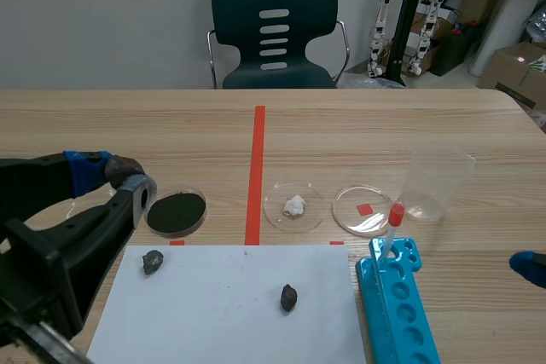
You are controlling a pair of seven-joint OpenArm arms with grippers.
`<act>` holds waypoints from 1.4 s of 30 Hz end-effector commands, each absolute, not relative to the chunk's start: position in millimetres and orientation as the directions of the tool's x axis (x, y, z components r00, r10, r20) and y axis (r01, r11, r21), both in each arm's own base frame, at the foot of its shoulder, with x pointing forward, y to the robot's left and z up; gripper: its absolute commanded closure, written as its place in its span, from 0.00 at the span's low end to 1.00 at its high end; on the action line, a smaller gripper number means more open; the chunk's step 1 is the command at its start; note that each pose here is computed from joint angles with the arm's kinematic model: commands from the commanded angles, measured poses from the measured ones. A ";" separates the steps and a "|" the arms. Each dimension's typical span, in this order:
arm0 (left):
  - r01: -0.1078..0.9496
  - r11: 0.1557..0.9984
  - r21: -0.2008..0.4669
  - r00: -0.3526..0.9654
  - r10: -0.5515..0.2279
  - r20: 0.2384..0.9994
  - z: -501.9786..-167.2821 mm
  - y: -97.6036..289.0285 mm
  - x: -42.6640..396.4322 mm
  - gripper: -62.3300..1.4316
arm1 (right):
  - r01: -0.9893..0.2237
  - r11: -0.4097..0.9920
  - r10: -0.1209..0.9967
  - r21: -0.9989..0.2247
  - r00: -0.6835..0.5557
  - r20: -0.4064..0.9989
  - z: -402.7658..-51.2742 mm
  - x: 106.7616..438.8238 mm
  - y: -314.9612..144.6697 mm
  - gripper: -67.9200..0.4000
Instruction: Rub the mineral on the streak plate
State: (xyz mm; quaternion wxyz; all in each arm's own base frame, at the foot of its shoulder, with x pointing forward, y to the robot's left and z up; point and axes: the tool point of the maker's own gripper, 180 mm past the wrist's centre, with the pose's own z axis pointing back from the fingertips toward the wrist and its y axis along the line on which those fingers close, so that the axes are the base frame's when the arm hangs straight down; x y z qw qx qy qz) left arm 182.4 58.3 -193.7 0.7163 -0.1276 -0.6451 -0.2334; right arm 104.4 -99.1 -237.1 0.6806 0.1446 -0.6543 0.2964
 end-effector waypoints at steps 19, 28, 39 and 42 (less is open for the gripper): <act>0.312 0.944 0.107 0.631 -0.290 0.719 -288.4 113.9 207.7 0.84 | -0.589 0.786 0.199 -0.191 -0.051 0.979 -231.2 106.8 -98.5 0.08; 0.093 0.987 0.128 0.829 -0.148 0.539 -329.6 166.3 219.7 0.84 | -0.589 0.786 0.199 -0.191 -0.051 0.979 -231.2 106.8 -98.5 0.08; -0.071 0.989 0.131 0.896 0.006 0.445 -357.0 198.7 252.6 0.84 | -0.589 0.786 0.199 -0.191 -0.051 0.979 -231.2 106.8 -98.5 0.08; -0.096 0.985 0.142 0.905 0.027 0.425 -363.6 208.4 259.6 0.84 | -0.589 0.786 0.199 -0.190 -0.051 0.979 -231.1 106.8 -98.5 0.08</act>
